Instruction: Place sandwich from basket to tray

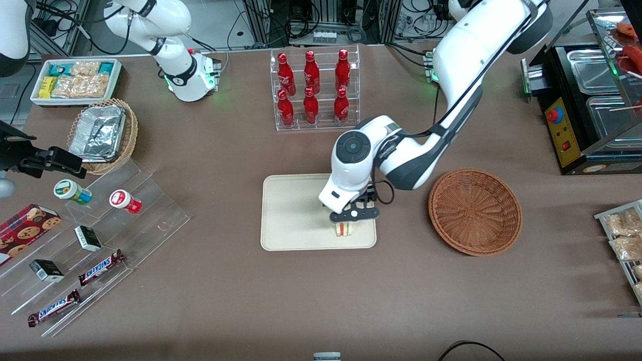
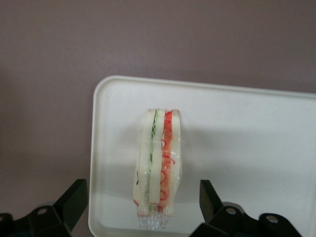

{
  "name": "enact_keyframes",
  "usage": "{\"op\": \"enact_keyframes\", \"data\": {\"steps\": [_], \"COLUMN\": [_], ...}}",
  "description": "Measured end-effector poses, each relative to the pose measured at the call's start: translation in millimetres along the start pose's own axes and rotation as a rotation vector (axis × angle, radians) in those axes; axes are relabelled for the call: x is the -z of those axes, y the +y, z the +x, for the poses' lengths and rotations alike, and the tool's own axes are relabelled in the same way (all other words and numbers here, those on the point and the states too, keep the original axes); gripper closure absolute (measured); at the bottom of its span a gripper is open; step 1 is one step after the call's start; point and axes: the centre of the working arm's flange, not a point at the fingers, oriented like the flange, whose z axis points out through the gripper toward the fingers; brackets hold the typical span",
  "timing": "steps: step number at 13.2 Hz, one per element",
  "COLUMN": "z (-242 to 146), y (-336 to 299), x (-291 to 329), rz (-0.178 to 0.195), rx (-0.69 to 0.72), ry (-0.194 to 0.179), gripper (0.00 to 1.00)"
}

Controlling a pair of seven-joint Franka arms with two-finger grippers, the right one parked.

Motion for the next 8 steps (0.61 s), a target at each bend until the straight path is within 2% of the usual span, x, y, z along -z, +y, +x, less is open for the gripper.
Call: {"op": "enact_keyframes", "data": {"steps": [2,4,6,8], "z": [31.0,62.0,87.7,101.1], "y": [-38.0,-82.9,-125.2,-155.1], "x": [25.4,46.3,65.0,79.0], "rz": [0.028,0.022,0.01,0.021], "rx": [0.032,0.037,0.065,0.073], "ry": [0.005,-0.015,-0.02,-0.022], "gripper": [0.0,0.0,0.0,0.0]}}
